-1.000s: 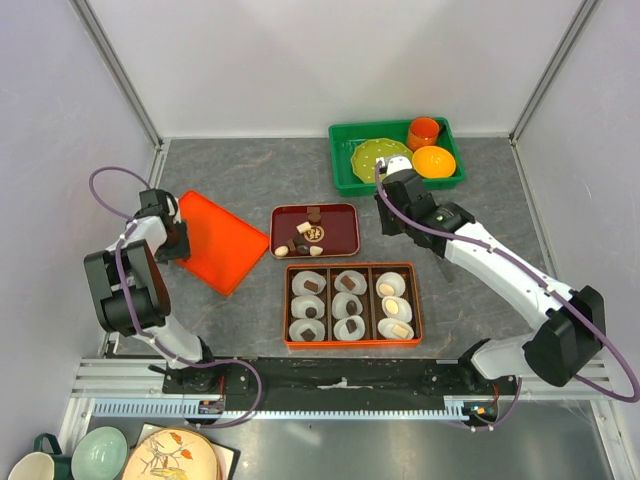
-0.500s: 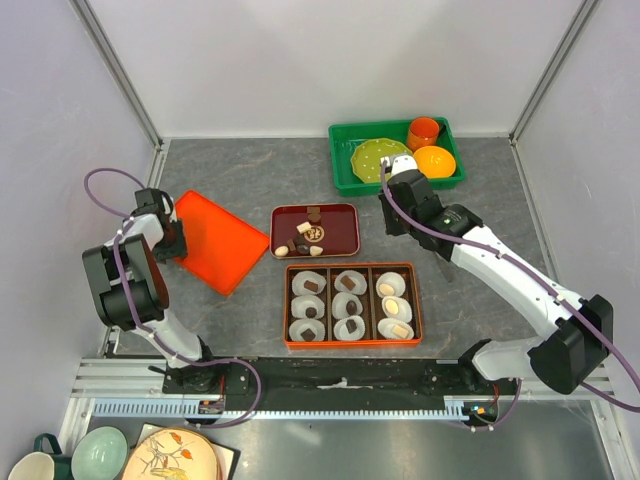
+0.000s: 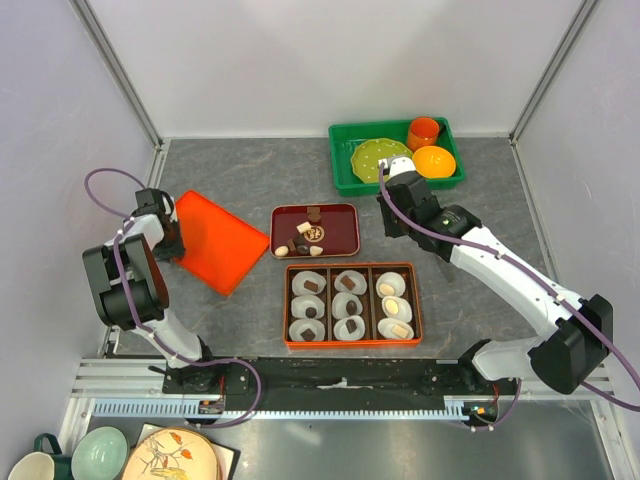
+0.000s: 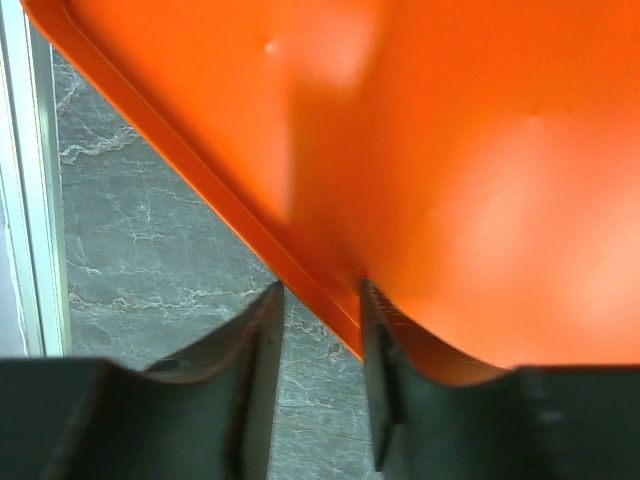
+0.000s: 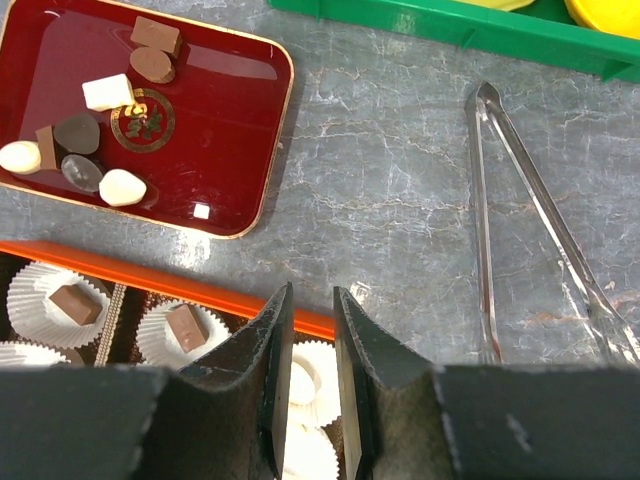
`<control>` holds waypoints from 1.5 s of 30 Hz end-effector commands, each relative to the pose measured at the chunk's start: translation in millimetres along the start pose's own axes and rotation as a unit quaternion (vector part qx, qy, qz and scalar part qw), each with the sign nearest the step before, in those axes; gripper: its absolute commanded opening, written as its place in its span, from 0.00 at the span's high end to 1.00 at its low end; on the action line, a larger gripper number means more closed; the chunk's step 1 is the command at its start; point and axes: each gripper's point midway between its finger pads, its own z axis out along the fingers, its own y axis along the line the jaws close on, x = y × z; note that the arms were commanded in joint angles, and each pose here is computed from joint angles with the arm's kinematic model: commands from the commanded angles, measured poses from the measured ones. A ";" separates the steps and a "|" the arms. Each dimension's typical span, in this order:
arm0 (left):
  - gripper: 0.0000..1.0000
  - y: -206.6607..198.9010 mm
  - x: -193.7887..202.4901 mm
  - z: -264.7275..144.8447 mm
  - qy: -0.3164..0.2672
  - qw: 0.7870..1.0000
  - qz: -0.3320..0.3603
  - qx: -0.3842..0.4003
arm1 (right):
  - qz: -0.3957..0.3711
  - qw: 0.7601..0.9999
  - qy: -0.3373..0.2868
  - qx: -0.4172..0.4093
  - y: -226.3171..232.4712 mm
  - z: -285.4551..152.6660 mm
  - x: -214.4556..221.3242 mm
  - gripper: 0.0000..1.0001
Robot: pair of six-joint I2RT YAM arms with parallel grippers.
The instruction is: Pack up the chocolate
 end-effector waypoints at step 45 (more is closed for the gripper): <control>0.98 -3.3 -49.3 -102.0 -0.115 0.990 0.048 0.066 | 0.036 0.997 -0.034 -0.058 26.3 -1.8 -19.0 0.72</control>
